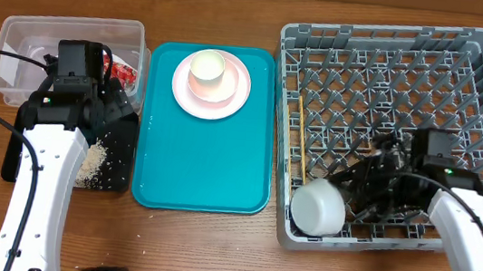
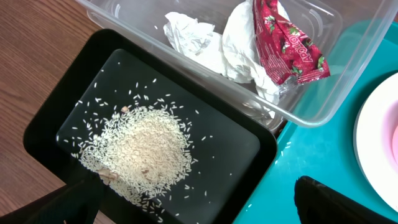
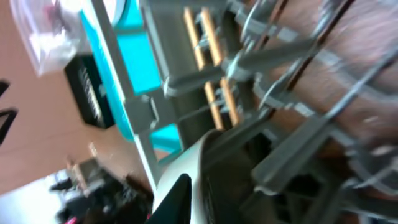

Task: Sort waste into correct bins and load items into the dishwasher
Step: 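Lower the white bowl into the rack's lower left corner, then open the right gripper, release the bowl, and withdraw upward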

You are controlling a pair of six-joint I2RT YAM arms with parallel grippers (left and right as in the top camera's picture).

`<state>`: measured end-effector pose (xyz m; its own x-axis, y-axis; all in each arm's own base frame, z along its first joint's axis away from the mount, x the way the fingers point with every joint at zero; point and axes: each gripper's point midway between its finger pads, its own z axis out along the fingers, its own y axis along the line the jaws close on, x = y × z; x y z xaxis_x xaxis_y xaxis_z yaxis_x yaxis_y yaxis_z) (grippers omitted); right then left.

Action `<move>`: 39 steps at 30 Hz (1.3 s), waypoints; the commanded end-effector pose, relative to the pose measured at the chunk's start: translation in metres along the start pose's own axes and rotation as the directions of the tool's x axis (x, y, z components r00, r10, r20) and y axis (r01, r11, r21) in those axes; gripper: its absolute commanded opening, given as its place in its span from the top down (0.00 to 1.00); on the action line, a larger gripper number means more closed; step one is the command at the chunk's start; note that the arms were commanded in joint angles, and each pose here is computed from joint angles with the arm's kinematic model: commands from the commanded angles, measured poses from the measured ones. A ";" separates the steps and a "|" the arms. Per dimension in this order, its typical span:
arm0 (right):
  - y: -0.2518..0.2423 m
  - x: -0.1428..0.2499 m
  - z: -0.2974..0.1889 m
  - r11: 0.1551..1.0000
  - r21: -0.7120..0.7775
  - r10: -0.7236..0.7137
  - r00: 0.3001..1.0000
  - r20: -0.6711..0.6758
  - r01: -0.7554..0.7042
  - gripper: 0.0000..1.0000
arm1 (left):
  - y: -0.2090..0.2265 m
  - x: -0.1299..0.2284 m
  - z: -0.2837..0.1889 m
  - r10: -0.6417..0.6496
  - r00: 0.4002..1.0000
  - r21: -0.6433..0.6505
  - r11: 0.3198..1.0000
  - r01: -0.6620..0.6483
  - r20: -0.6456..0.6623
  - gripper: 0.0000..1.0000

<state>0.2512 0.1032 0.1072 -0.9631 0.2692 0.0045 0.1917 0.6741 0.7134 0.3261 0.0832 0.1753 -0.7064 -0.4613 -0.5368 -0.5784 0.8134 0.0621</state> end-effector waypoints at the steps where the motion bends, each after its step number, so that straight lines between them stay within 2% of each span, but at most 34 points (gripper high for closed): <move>1: 0.003 -0.033 -0.021 0.995 0.100 -0.029 0.993 0.112 0.017 0.86 | -0.001 -0.005 -0.005 0.002 1.000 0.016 1.000 -0.002 0.014 0.00; 6: 0.021 -0.057 -0.055 0.981 0.190 -0.063 0.979 0.196 0.025 0.85 | -0.001 -0.005 -0.005 0.002 1.000 0.016 1.000 -0.002 0.014 0.00; 8: 0.026 -0.054 -0.064 0.978 0.207 -0.055 0.980 0.190 0.015 0.85 | -0.001 -0.005 -0.005 0.002 1.000 0.016 1.000 -0.002 0.014 0.00; 12: 0.028 -0.029 -0.068 0.973 0.230 -0.018 0.995 0.099 -0.005 0.88 | -0.001 -0.005 -0.005 0.002 1.000 0.016 1.000 -0.002 0.014 0.00; 18: 0.030 0.014 -0.054 0.963 0.261 -0.053 0.996 -0.078 0.072 0.91 | -0.001 -0.005 -0.005 0.002 1.000 0.016 1.000 -0.002 0.014 0.00; 27: 0.037 0.046 -0.021 0.949 0.267 -0.114 0.973 -0.201 0.166 0.91 | -0.001 -0.005 -0.005 0.002 1.000 0.016 1.000 -0.002 0.014 0.00; 34: -0.001 0.040 -0.025 0.858 0.503 -0.046 0.990 -0.132 0.107 0.91 | -0.001 -0.005 -0.005 0.002 1.000 0.016 1.000 -0.002 0.014 0.00; 39: -0.015 0.030 -0.033 0.803 0.593 -0.032 0.997 -0.067 0.065 0.91 | -0.001 -0.005 -0.005 0.002 1.000 0.016 1.000 -0.002 0.014 0.00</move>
<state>0.2080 0.0968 0.1251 -0.9875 0.1421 0.0676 0.1551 0.9515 0.2655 0.3260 0.0832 0.1752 -0.7066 -0.4613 -0.5366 -0.5784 0.8134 0.0623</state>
